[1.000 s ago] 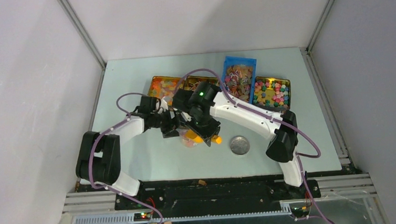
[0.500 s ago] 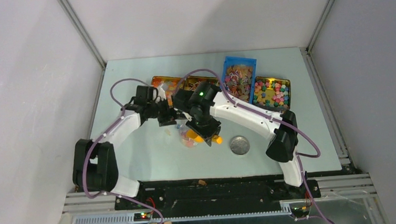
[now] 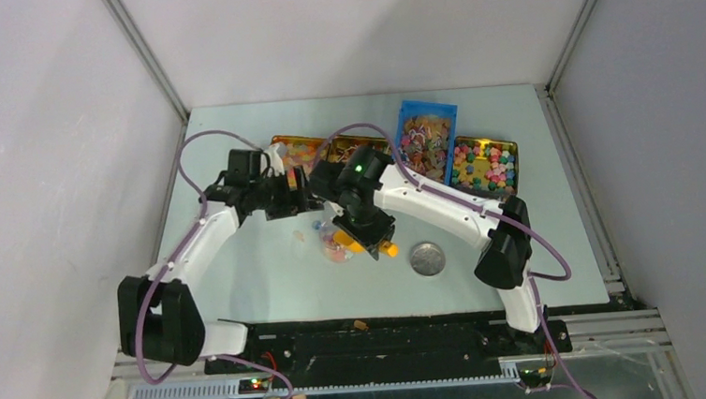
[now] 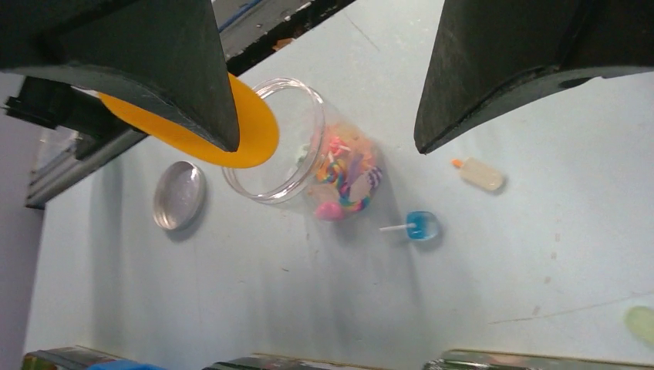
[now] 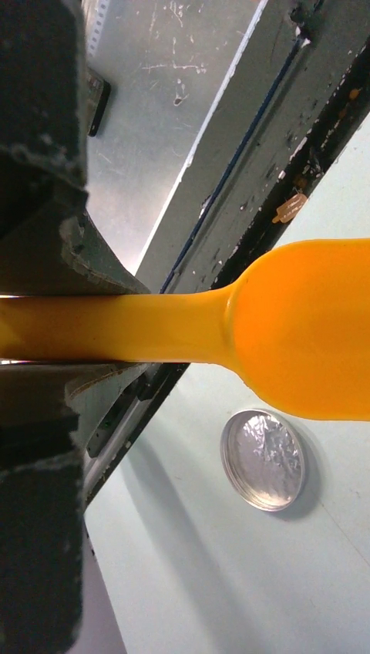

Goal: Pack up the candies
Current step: Place the fake candies in the packing bottle, then scoop the fake candies from the storage box.

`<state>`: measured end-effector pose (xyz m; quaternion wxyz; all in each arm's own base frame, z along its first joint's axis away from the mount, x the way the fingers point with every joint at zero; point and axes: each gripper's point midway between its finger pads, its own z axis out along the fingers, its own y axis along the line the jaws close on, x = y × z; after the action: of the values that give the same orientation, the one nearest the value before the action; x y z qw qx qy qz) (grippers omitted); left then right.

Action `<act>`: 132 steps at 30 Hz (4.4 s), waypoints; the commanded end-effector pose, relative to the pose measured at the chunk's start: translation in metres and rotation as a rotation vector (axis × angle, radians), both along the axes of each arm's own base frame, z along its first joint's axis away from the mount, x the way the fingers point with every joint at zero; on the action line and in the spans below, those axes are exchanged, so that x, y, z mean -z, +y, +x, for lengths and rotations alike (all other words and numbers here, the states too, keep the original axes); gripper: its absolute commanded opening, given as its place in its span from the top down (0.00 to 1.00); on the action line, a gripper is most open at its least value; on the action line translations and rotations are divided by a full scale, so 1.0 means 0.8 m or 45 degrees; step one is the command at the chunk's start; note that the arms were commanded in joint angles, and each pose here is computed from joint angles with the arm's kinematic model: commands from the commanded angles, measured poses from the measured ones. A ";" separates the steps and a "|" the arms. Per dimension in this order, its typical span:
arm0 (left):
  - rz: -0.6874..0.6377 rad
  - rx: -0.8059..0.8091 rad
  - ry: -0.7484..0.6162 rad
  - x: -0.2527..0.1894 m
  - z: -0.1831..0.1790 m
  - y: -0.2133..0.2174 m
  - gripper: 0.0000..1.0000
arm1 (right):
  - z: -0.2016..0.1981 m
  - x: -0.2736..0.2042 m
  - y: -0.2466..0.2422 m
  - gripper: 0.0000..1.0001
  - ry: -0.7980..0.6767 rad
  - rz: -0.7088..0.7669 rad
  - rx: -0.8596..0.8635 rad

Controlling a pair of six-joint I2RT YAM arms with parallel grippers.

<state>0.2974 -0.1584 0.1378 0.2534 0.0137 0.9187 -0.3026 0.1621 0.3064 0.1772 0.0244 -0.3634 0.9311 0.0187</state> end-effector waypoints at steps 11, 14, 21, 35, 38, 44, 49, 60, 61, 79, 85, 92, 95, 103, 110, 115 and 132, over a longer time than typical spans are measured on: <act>0.113 0.008 -0.331 -0.081 -0.009 0.027 0.10 | 0.012 -0.047 -0.007 1.00 -0.140 0.115 0.006; 0.084 0.007 -0.384 -0.097 -0.011 0.025 0.09 | 0.013 -0.053 -0.006 1.00 -0.170 0.150 0.002; -0.029 0.024 -0.395 -0.104 -0.016 0.009 0.09 | 0.011 -0.052 -0.007 1.00 -0.197 0.196 0.001; 0.097 0.000 -0.306 -0.067 -0.023 0.022 0.10 | 0.001 -0.034 -0.014 1.00 -0.118 0.028 -0.028; 0.195 -0.015 -0.274 -0.052 -0.026 0.032 0.11 | 0.002 -0.033 -0.005 1.00 -0.106 0.039 -0.041; 0.333 -0.006 -0.234 -0.026 -0.035 0.044 0.12 | 0.003 -0.025 0.001 1.00 -0.090 0.023 -0.035; 0.369 0.005 -0.208 -0.012 -0.040 0.044 0.12 | 0.003 -0.016 0.001 1.00 -0.080 -0.008 -0.037; 0.451 0.021 -0.210 -0.006 -0.046 0.043 0.12 | 0.008 0.005 0.007 1.00 -0.065 -0.067 -0.044; 0.451 0.019 -0.214 -0.007 -0.046 0.043 0.12 | 0.009 0.005 0.007 1.00 -0.071 -0.067 -0.041; 0.172 -0.022 -0.357 -0.055 -0.048 0.009 0.11 | 0.016 -0.041 0.017 1.00 -0.204 0.139 -0.022; -0.040 -0.071 -0.500 -0.111 -0.051 -0.007 0.10 | 0.024 -0.068 0.014 1.00 -0.332 0.286 0.038; -0.256 -0.094 -0.685 -0.184 -0.063 -0.016 0.09 | 0.035 -0.094 -0.005 1.00 -0.462 0.450 0.149; -0.291 -0.073 -0.713 -0.200 -0.066 -0.020 0.09 | 0.037 -0.108 -0.016 1.00 -0.498 0.541 0.205; -0.317 -0.058 -0.733 -0.212 -0.066 -0.024 0.08 | 0.041 -0.127 -0.051 1.00 -0.537 0.667 0.319; -0.223 -0.122 -0.808 -0.217 -0.063 -0.004 0.01 | 0.047 -0.122 -0.070 1.00 -0.527 0.685 0.386; -0.113 -0.167 -0.808 -0.205 -0.062 0.014 0.00 | 0.069 -0.126 -0.089 1.00 -0.532 0.688 0.469; 0.370 -0.201 -0.655 -0.117 -0.029 0.064 0.00 | 0.148 -0.076 -0.130 1.00 -0.436 0.406 0.582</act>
<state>0.2638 -0.1163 0.2382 0.4916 0.0424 0.8525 -0.1728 0.2689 0.1993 0.2342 0.2441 -0.1141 0.9571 0.1066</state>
